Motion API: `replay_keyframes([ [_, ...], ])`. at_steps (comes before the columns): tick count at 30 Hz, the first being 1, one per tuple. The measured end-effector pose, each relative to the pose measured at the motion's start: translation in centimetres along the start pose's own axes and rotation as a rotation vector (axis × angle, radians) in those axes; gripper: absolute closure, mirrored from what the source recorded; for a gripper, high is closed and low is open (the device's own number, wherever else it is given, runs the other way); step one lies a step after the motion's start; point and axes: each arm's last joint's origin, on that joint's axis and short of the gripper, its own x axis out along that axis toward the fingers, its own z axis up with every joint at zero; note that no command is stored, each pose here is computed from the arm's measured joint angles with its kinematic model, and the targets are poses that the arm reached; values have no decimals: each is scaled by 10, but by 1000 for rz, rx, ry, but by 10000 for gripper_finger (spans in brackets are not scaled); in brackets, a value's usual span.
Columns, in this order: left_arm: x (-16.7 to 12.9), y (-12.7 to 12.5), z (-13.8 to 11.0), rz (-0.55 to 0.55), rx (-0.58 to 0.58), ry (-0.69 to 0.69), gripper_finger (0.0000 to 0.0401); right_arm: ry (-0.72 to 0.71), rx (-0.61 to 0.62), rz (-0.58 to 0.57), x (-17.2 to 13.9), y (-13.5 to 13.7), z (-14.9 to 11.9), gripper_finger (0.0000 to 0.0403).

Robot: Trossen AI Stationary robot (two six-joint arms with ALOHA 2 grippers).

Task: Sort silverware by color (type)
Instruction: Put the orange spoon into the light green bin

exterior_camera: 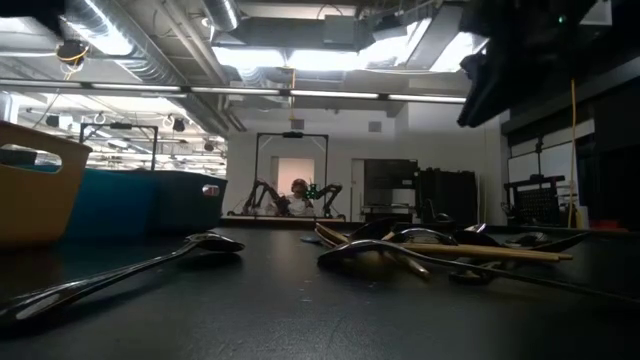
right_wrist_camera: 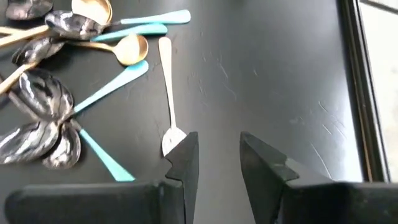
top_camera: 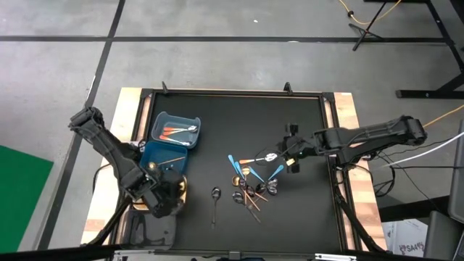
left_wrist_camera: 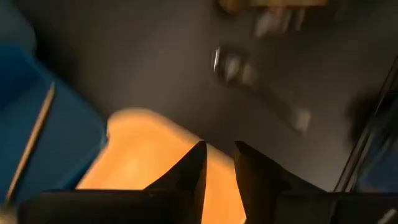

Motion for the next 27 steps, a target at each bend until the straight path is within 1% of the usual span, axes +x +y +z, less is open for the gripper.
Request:
replay_keyframes([
  [3,5,-1,16,-4,-68,-133,325,-28,8,-3,9,3,-4,297],
  [5,8,-3,27,-17,-66,-175,325,-43,13,-5,12,4,-5,297],
  [12,20,-10,60,-108,120,-301,325,-103,47,-8,17,6,-2,297],
  [17,23,-9,78,-108,224,-374,325,-148,65,28,26,9,6,297],
  [20,25,-6,85,-89,253,-391,325,-139,61,39,35,12,8,297],
  [27,29,0,94,-57,251,-399,325,-17,27,50,68,22,3,297],
])
